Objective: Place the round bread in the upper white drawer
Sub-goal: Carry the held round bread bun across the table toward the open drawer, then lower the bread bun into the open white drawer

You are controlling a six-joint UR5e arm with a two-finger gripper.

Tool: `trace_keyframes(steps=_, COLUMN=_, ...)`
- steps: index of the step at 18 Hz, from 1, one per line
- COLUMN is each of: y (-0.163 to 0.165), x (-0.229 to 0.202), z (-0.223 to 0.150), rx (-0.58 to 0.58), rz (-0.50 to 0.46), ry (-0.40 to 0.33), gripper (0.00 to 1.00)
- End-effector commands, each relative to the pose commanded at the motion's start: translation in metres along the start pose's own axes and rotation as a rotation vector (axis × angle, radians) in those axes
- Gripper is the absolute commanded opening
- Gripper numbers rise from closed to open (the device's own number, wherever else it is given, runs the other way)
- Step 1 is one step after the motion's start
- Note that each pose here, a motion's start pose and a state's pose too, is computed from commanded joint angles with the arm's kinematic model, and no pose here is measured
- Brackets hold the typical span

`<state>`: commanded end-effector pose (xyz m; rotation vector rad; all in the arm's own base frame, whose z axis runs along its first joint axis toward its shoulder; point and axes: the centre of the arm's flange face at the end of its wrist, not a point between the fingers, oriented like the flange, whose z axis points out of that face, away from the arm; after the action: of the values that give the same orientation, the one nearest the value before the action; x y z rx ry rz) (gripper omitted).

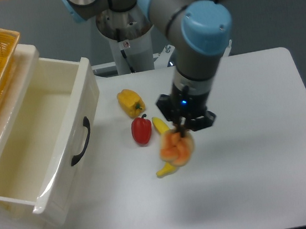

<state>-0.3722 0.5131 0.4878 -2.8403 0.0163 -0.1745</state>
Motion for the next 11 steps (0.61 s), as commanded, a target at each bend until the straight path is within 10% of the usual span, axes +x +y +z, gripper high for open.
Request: trace_keyframes(steps=11, y=-0.031, x=0.133, z=0.009, rx=0.018, rz=0.052, ry=0.090, gripper=0.03)
